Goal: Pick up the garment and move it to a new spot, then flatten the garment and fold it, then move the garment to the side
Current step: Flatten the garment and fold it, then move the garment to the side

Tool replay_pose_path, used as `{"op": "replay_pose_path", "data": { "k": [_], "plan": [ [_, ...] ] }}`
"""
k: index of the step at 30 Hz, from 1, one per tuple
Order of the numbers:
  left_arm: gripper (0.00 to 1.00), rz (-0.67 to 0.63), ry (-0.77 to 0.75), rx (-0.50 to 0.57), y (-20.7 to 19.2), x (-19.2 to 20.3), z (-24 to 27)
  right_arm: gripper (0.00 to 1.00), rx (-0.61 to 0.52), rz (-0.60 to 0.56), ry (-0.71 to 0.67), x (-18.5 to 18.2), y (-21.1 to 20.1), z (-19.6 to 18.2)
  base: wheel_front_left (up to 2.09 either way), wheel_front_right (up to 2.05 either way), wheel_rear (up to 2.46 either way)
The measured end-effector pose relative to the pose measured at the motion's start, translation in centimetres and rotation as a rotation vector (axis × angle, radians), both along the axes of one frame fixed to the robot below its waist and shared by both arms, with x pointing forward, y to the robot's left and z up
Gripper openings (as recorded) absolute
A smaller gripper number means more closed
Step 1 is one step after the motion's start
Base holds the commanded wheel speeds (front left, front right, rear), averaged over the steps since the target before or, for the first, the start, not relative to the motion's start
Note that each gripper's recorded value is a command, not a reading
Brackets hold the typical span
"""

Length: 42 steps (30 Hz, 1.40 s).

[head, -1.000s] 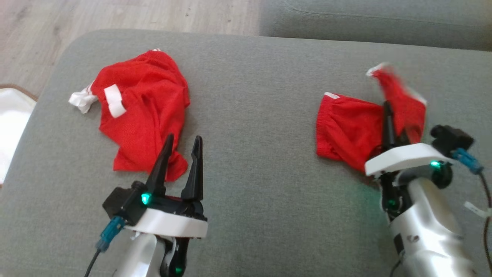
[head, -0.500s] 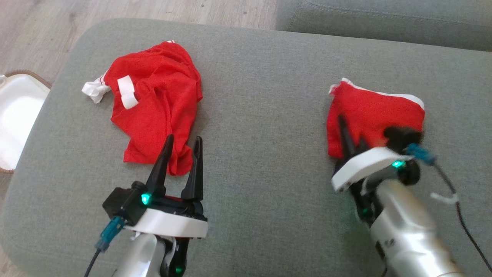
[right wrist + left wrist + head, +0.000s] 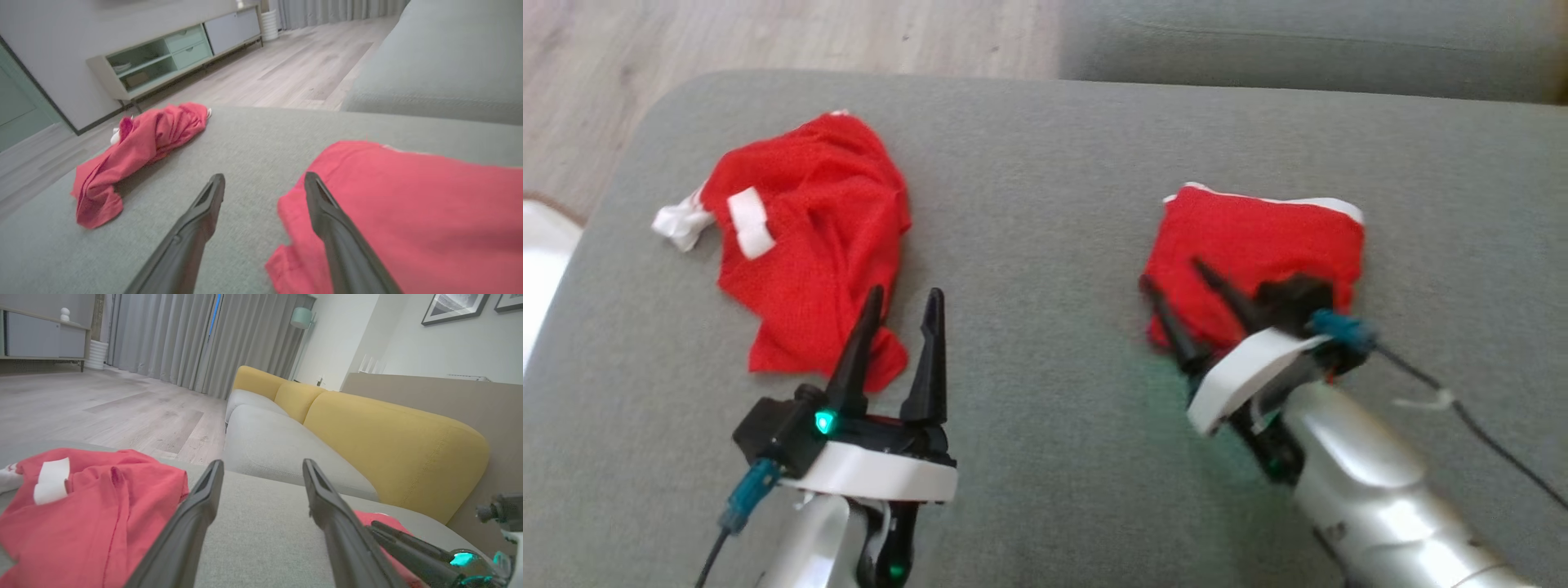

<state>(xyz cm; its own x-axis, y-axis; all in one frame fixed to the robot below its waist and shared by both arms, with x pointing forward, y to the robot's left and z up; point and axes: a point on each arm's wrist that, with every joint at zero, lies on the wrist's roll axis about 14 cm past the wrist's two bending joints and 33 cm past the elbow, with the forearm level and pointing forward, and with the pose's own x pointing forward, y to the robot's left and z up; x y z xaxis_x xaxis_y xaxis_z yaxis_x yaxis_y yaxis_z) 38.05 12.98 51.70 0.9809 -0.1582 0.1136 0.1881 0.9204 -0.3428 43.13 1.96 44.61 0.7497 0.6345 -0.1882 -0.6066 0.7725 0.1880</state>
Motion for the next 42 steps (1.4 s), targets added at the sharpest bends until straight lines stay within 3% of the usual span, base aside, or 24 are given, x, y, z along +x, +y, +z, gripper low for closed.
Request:
{"op": "replay_pose_path", "data": {
  "k": [7,10,20,28,42],
  "plan": [
    [1.00,-0.032,-0.041,-0.006,-1.2,0.8,1.3,1.00,0.032,-0.235,-0.215,3.7,-8.8,6.3,0.00,0.00,0.00],
    [1.00,-0.052,-0.061,-0.006,-1.9,1.3,1.9,1.00,-0.012,-0.380,-0.244,2.3,-14.1,5.9,0.00,0.00,0.00],
    [1.00,-0.126,-0.074,0.027,-4.3,1.8,2.0,1.00,-0.053,-0.612,-0.275,-1.7,-19.9,5.3,0.00,0.00,0.00],
    [1.00,-0.157,-0.071,0.070,-5.3,1.7,1.5,1.00,-0.055,-0.666,-0.223,-4.1,-21.2,3.5,0.00,0.00,0.00],
    [1.00,-0.142,-0.015,0.072,-4.6,1.7,-0.4,1.00,-0.074,-0.613,-0.186,-1.7,-19.5,2.0,0.00,0.00,0.00]
  ]
}}
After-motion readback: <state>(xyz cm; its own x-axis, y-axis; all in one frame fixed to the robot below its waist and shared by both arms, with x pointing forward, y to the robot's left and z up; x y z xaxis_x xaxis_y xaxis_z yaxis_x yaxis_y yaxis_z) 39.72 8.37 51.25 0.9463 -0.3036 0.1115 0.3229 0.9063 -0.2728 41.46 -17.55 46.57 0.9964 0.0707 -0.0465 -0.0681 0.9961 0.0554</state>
